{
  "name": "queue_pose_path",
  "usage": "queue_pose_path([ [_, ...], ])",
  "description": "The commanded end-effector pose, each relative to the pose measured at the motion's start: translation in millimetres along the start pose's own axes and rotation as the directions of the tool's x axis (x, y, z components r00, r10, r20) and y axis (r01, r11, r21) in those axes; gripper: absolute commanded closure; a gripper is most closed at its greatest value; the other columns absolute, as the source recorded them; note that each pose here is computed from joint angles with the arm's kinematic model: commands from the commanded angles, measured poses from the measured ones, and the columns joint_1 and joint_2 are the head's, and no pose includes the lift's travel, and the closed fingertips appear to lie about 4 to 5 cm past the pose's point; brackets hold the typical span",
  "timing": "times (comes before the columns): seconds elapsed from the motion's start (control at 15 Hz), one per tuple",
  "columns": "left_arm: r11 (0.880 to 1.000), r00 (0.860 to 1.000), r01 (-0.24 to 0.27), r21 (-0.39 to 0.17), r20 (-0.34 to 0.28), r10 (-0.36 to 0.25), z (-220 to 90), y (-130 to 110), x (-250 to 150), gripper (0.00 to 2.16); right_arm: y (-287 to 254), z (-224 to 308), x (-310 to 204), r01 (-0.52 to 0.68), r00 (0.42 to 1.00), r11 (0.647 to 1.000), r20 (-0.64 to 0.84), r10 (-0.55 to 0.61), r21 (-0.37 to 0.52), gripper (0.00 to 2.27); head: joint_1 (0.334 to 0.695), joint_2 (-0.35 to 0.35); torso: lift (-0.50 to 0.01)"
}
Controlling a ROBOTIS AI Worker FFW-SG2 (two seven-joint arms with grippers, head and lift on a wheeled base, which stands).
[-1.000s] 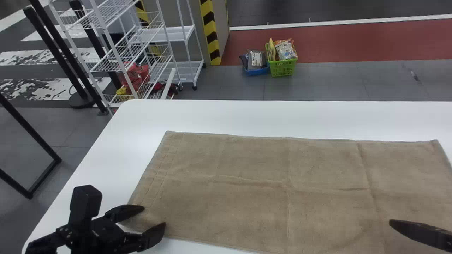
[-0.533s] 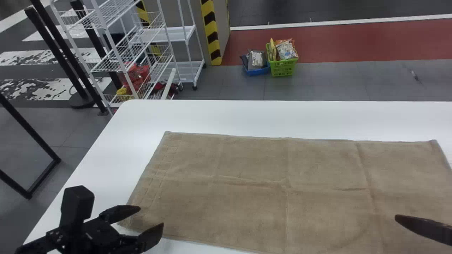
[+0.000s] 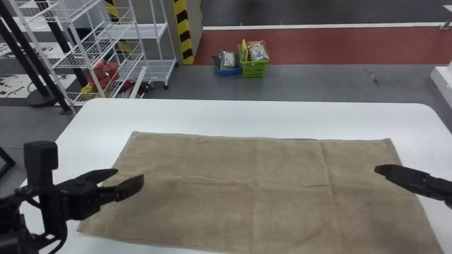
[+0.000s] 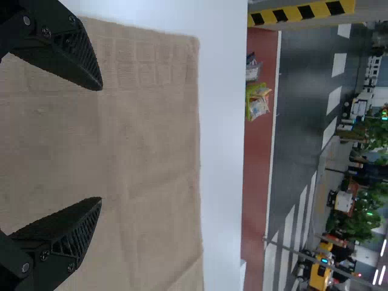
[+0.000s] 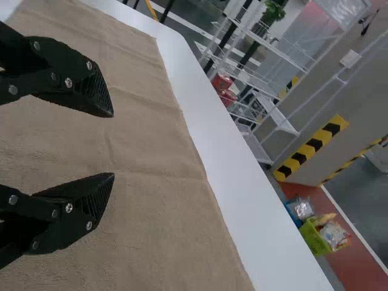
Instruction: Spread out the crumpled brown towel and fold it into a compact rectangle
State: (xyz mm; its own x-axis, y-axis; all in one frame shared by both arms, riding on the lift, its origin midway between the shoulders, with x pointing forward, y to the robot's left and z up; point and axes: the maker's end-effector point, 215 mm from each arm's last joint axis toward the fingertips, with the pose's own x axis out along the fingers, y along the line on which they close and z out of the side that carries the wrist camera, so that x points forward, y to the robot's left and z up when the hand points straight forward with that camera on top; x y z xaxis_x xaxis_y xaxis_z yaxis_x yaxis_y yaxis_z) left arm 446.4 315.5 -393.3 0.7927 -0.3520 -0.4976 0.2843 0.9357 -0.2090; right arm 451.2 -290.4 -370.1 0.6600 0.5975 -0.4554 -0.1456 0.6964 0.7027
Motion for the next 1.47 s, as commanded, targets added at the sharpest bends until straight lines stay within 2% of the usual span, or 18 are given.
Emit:
queue_pose_path([
  [0.0, 0.999, 0.999, 0.023, -0.028, 0.024, -0.022, 31.2, 1.5, 31.6, 0.19, -11.9, 26.9, 5.0, 0.032, 0.999, 0.999, -0.007, -0.032, 0.038, 0.21, 0.695, 0.039, -0.127],
  [0.2, 0.999, 0.999, 0.028, -0.046, 0.044, -0.026, 72.0, 24.7, 65.7, 0.2, -28.9, 53.7, 6.6, 0.084, 0.997, 0.995, -0.004, -0.083, 0.05, 0.17, 0.695, 0.0, -0.127],
  [0.27, 1.0, 0.999, 0.015, -0.022, 0.034, -0.014, 83.0, 35.5, 76.7, 0.2, -36.8, 56.1, 7.8, 0.104, 0.995, 0.993, -0.015, -0.103, 0.059, 0.17, 0.695, -0.005, -0.127],
  [0.33, 1.0, 0.999, 0.009, 0.025, 0.038, -0.009, 96.2, 43.9, 88.8, 0.2, -45.2, 60.2, 8.7, 0.126, 0.992, 0.99, -0.024, -0.125, 0.07, 0.17, 0.695, -0.009, -0.127],
  [0.47, 0.996, 1.0, 0.01, 0.087, 0.023, -0.012, 107.8, 57.1, 107.0, 0.19, -55.5, 61.5, 10.2, 0.164, 0.986, 0.983, -0.032, -0.162, 0.079, 0.17, 0.695, -0.013, -0.127],
  [0.6, 0.984, 1.0, 0.001, 0.18, 0.02, -0.005, 116.2, 67.2, 125.7, 0.2, -60.5, 64.2, 10.2, 0.179, 0.984, 0.981, -0.028, -0.177, 0.075, 0.17, 0.695, -0.015, -0.127],
  [0.73, 0.963, 1.0, 0.002, 0.27, 0.009, -0.005, 118.0, 76.6, 136.4, 0.2, -62.1, 64.4, 9.8, 0.182, 0.983, 0.98, -0.027, -0.181, 0.08, 0.17, 0.695, -0.015, -0.127],
  [0.8, 0.955, 1.0, 0.012, 0.295, -0.03, -0.003, 109.4, 82.1, 138.5, 0.2, -63.4, 64.3, 8.4, 0.182, 0.983, 0.98, -0.023, -0.181, 0.085, 0.17, 0.695, -0.014, -0.127],
  [0.93, 0.943, 0.995, 0.066, 0.325, -0.098, -0.035, 94.5, 84.2, 135.7, 0.2, -63.4, 61.3, 8.0, 0.174, 0.985, 0.98, -0.024, -0.172, 0.095, 0.17, 0.695, -0.012, -0.127],
  [1.07, 0.933, 0.989, 0.089, 0.349, -0.145, -0.04, 83.7, 88.3, 130.1, 0.2, -66.4, 57.9, 5.9, 0.175, 0.985, 0.979, -0.025, -0.174, 0.101, 0.17, 0.695, -0.01, -0.127],
  [1.2, 0.932, 0.984, 0.107, 0.348, -0.171, -0.049, 78.2, 95.0, 124.2, 0.2, -69.4, 59.0, 2.2, 0.177, 0.984, 0.978, -0.017, -0.176, 0.11, 0.17, 0.695, -0.007, -0.127],
  [1.27, 0.927, 0.981, 0.11, 0.359, -0.188, -0.044, 75.1, 97.1, 124.7, 0.2, -69.1, 58.8, 2.6, 0.177, 0.984, 0.978, -0.018, -0.176, 0.109, 0.17, 0.695, -0.005, -0.127],
  [1.4, 0.91, 0.981, 0.117, 0.399, -0.19, -0.042, 79.7, 96.5, 131.4, 0.2, -68.7, 56.5, 3.9, 0.176, 0.984, 0.979, -0.024, -0.175, 0.107, 0.17, 0.695, -0.001, -0.127],
])
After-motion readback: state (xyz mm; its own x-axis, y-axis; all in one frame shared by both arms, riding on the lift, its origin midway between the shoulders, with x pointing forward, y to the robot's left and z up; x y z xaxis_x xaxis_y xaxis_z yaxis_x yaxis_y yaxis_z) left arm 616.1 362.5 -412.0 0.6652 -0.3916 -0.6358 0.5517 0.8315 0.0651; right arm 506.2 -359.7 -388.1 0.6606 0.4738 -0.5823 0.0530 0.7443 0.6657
